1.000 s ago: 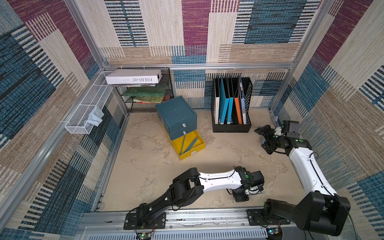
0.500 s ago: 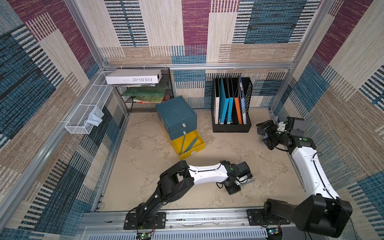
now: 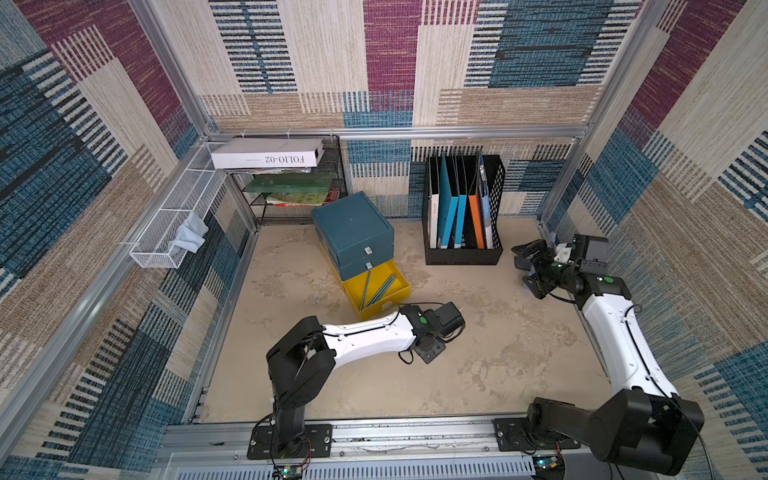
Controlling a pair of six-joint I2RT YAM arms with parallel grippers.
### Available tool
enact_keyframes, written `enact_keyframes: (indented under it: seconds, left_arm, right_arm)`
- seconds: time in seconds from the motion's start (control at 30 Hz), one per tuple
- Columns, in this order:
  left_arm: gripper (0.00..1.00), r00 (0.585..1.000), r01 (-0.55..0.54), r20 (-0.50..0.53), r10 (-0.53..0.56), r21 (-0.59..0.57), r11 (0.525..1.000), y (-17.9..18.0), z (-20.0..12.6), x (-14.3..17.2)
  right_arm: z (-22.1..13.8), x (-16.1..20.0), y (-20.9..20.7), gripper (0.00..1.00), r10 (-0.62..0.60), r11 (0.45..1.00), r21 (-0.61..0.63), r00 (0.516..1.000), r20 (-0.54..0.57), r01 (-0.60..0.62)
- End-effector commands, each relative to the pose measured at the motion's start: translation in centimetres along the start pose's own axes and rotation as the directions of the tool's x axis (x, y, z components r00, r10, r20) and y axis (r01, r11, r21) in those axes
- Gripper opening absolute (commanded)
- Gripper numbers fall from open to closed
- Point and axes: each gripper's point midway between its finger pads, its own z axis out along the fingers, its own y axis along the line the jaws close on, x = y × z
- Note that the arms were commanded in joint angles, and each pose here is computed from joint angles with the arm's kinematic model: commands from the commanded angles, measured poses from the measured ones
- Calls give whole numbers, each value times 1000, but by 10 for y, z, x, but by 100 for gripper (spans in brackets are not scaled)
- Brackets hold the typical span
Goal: Please place the pencils in the drawer according to their color
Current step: Pick up the pencil from the center of the board, then place the pencil in the drawer.
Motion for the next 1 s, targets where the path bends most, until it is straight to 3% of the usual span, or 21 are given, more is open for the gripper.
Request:
enact_keyframes:
  seconds: [0.0,0.27,0.43,0.97]
  left_arm:
    - [0,998,52,30,-49,-106,993,43,-13,-7]
    - [0,990,140,26,-137,-248,959,153,-15,-7]
    - [0,985,164,-1,-172,-288,943,192,-8,0]
    - [0,955,192,-167,-246,-285,939,200,29,63]
  right_arm:
    - [-1,0,7,99,-8,999,-39,1000,2,8]
    - [3,11,1,99,9,998,-66,999,-36,-11]
    - [7,31,-2,99,18,995,-94,997,-80,-25]
    - [55,151,17,99,-80,991,-124,958,-276,48]
